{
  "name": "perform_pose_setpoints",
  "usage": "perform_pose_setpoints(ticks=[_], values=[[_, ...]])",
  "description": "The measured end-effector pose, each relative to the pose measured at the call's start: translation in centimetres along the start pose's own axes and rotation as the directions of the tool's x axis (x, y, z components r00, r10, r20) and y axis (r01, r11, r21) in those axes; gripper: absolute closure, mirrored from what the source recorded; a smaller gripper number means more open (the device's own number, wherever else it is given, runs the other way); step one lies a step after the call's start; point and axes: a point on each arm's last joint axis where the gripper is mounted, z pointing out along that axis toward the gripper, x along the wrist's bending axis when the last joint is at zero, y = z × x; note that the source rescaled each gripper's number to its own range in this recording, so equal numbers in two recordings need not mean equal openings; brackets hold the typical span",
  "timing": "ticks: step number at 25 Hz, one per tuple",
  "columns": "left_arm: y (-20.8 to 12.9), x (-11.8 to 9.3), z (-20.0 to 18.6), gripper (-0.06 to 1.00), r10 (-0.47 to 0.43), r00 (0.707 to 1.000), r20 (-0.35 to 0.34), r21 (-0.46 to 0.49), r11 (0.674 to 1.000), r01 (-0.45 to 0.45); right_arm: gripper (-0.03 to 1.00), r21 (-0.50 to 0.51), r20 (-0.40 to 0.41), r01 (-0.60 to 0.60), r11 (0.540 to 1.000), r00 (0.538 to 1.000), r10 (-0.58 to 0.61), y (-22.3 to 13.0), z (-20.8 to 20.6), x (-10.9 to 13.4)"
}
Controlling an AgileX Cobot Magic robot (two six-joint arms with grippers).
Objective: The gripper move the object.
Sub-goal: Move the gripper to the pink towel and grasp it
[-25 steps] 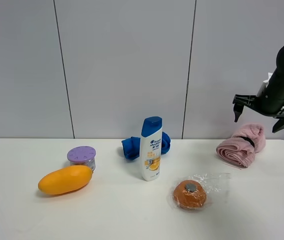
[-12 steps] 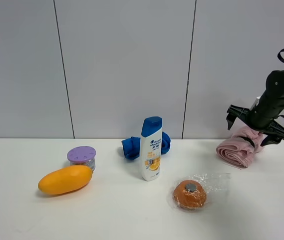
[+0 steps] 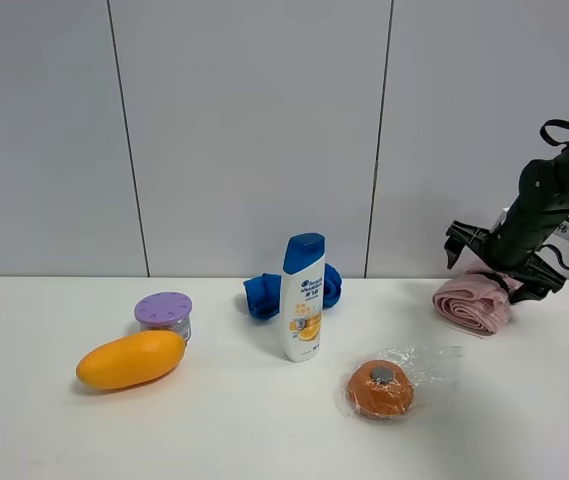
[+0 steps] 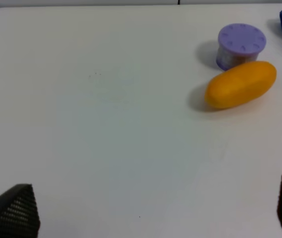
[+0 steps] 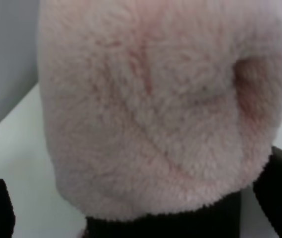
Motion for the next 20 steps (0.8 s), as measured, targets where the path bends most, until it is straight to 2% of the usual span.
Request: perform_pose_setpoints(ticks=[8, 11, 12, 13, 16, 20], values=[[0.0, 0.0, 0.0, -0.06, 0.0, 1.0, 0.0, 0.0, 1.0, 0.0, -0.03, 0.012, -0.01, 0.026, 1.0, 1.0, -0.026, -1.2, 1.4, 0.9], [0.0, 0.0, 0.0, -0.06, 0.0, 1.0, 0.0, 0.0, 1.0, 0.0, -0.03, 0.022, 0.014, 0.051, 0.998, 0.999, -0.052, -1.3, 1.4, 0.7], [0.0, 0.0, 0.0, -0.06, 0.0, 1.0, 0.0, 0.0, 1.0, 0.0, 0.0, 0.025, 0.028, 0.069, 0.997, 0.997, -0.07, -1.4, 1.5, 0.6], [0.0, 0.0, 0.0, -0.06, 0.0, 1.0, 0.0, 0.0, 1.0, 0.0, 0.05, 0.03, 0.041, 0.083, 0.996, 0.996, -0.084, -1.4, 1.5, 0.4], [0.0, 0.0, 0.0, -0.06, 0.0, 1.0, 0.0, 0.0, 1.0, 0.0, 0.33, 0.036, 0.068, 0.109, 0.993, 0.991, -0.111, -1.4, 1.6, 0.1], [0.0, 0.0, 0.0, -0.06, 0.0, 1.0, 0.0, 0.0, 1.0, 0.0, 0.82, 0.031, 0.073, 0.099, 0.995, 0.992, -0.101, -1.4, 1.6, 0.1]])
